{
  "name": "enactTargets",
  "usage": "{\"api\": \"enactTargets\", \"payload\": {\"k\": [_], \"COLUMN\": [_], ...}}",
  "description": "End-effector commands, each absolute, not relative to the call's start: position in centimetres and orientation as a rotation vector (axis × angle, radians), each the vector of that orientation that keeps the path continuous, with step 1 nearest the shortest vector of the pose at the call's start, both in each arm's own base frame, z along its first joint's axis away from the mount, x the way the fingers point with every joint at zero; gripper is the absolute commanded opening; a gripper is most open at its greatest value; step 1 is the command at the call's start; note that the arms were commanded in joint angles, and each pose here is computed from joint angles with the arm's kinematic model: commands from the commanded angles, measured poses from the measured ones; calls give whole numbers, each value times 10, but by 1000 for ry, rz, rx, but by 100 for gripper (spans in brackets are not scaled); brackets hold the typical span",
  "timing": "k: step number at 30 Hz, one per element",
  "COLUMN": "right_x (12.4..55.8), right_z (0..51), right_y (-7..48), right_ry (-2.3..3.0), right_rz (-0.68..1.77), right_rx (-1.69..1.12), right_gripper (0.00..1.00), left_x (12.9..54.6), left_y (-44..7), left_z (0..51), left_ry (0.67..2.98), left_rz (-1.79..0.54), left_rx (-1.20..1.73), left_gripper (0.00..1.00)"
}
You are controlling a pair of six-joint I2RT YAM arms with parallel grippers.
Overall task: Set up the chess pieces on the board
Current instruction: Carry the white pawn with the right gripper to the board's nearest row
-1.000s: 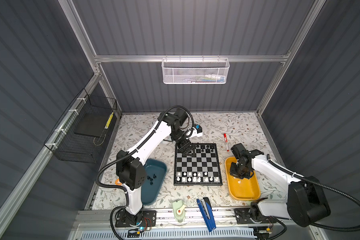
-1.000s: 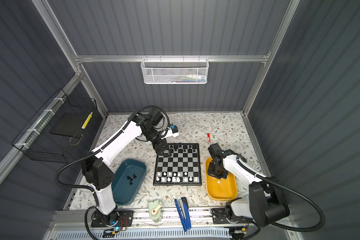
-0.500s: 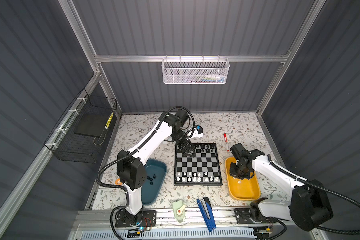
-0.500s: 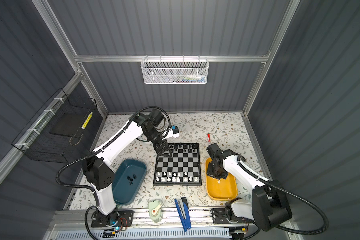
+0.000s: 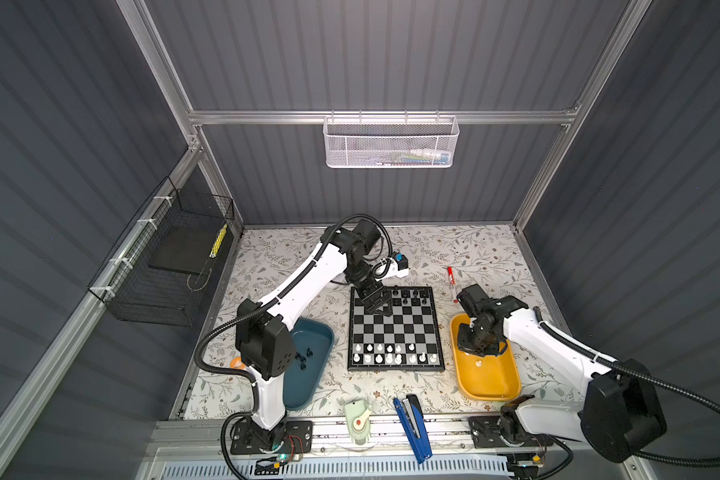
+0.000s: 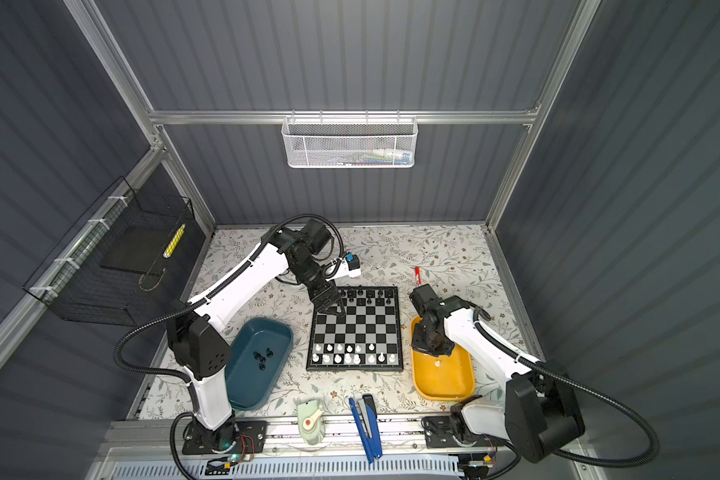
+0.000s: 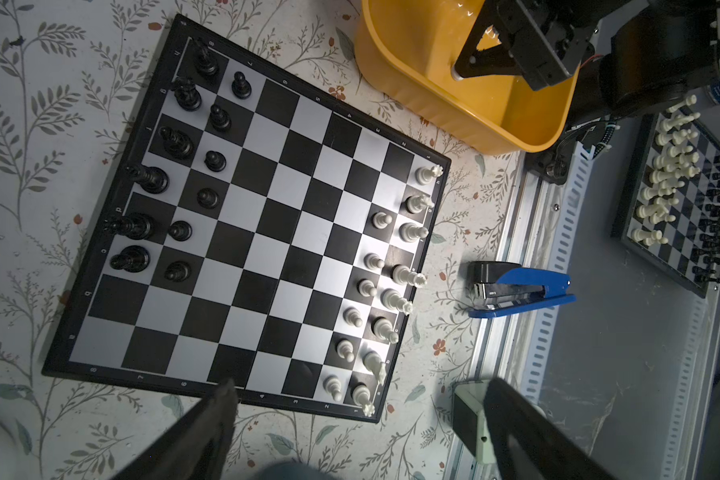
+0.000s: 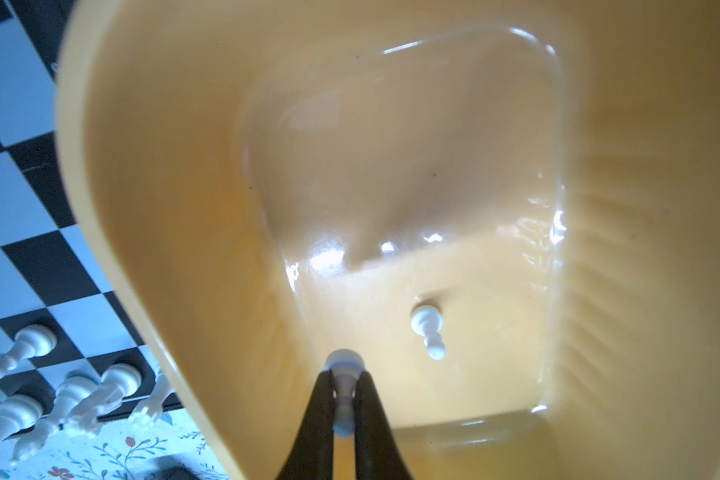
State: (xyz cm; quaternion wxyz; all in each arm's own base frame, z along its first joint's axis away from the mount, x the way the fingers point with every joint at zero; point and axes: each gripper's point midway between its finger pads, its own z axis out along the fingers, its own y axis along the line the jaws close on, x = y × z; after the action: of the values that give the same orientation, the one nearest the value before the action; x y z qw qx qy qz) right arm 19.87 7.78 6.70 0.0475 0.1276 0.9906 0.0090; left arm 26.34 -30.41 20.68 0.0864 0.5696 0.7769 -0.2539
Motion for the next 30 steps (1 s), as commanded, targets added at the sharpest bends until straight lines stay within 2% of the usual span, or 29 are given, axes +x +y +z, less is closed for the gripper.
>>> {"api": "enactTargets", "payload": {"k": [1, 15, 30], "right_x": [201, 217, 234], "right_z": [77, 108, 117], "right_y": [76, 92, 143], "right_ry": [3008, 2970, 2972], "right_rz": [0, 20, 78], "right_rx": [392, 316, 166], "right_gripper": [9, 10, 10], "left_x": [256, 254, 254], "left_y": [-301, -299, -296], "left_z": [201, 201, 202], "left_ry": [2345, 2340, 2335], "left_rz": [-757, -741, -724], "left_rx": [1721, 1726, 1725], "left_gripper": [94, 94, 94]}}
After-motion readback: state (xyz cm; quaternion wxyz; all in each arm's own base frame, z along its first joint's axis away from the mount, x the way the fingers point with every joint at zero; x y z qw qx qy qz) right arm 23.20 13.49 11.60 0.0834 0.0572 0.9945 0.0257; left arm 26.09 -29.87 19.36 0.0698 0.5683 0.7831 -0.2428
